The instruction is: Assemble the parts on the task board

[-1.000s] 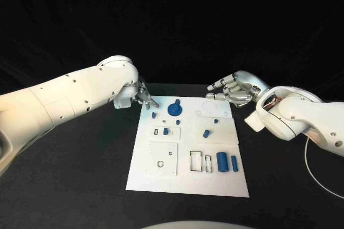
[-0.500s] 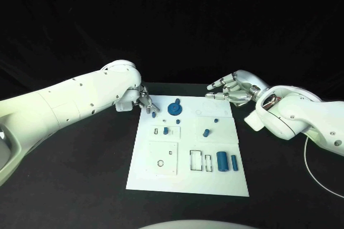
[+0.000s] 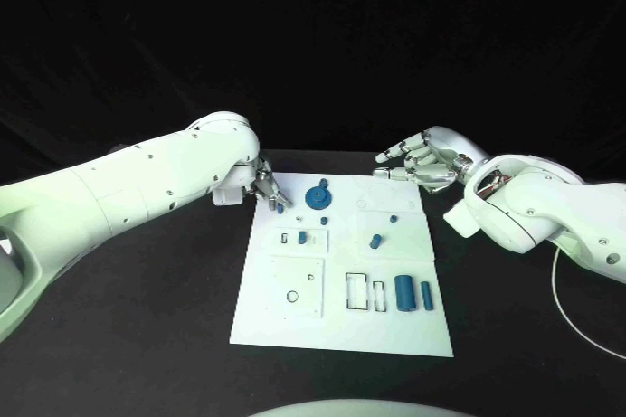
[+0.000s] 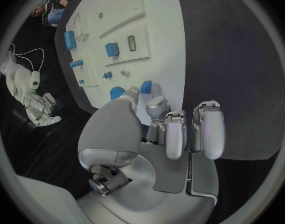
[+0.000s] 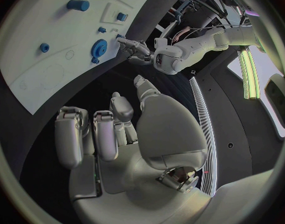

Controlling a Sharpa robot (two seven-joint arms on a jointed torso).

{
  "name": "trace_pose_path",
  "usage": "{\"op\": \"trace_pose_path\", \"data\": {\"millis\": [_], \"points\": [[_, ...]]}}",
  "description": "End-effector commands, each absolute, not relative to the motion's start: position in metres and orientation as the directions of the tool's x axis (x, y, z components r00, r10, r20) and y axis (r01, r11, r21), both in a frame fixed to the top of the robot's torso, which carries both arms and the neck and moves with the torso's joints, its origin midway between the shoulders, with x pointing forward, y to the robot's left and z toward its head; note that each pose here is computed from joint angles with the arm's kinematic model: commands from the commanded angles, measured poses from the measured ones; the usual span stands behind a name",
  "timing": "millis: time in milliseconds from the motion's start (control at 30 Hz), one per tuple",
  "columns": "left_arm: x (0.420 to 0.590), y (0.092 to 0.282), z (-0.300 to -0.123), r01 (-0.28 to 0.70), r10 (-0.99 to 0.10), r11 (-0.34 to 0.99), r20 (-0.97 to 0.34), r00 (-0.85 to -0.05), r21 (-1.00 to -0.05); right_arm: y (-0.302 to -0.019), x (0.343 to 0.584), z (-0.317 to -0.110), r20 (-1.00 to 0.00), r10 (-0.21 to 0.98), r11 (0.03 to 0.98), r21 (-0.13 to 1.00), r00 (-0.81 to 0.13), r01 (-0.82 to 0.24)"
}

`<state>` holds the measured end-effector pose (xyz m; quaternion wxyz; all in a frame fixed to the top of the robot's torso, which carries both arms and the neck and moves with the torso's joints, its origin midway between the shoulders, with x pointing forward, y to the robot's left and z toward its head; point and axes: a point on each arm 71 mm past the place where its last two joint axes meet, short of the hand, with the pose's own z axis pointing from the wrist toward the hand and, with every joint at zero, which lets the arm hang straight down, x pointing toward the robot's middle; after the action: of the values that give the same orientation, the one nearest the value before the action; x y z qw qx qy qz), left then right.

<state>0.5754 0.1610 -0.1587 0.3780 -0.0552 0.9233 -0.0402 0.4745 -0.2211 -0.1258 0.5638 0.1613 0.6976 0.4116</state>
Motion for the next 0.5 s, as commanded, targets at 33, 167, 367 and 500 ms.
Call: {"op": "trace_pose_path", "data": {"millis": [33,167,367,500], "points": [[0.5737,0.1574,-0.1598,-0.049,-0.119,0.991,-0.678,-0.725,-0.122,-0.2196,0.4741,-0.1264,-0.655,0.683,0.607,0.755,-0.325,-0.246],[0.5741,0.1578,-0.1596,-0.052,-0.124,0.991,-0.680,-0.722,-0.125,-0.2195,0.4741,-0.1265,-0.655,0.682,0.608,0.755,-0.325,-0.245],[0.5746,0.1571,-0.1592,-0.056,-0.141,0.988,-0.683,-0.717,-0.146,-0.2191,0.4743,-0.1266,-0.655,0.682,0.608,0.755,-0.327,-0.245],[0.5751,0.1558,-0.1587,-0.057,-0.159,0.984,-0.686,-0.710,-0.169,-0.2191,0.4746,-0.1268,-0.654,0.682,0.608,0.755,-0.327,-0.245]]}}
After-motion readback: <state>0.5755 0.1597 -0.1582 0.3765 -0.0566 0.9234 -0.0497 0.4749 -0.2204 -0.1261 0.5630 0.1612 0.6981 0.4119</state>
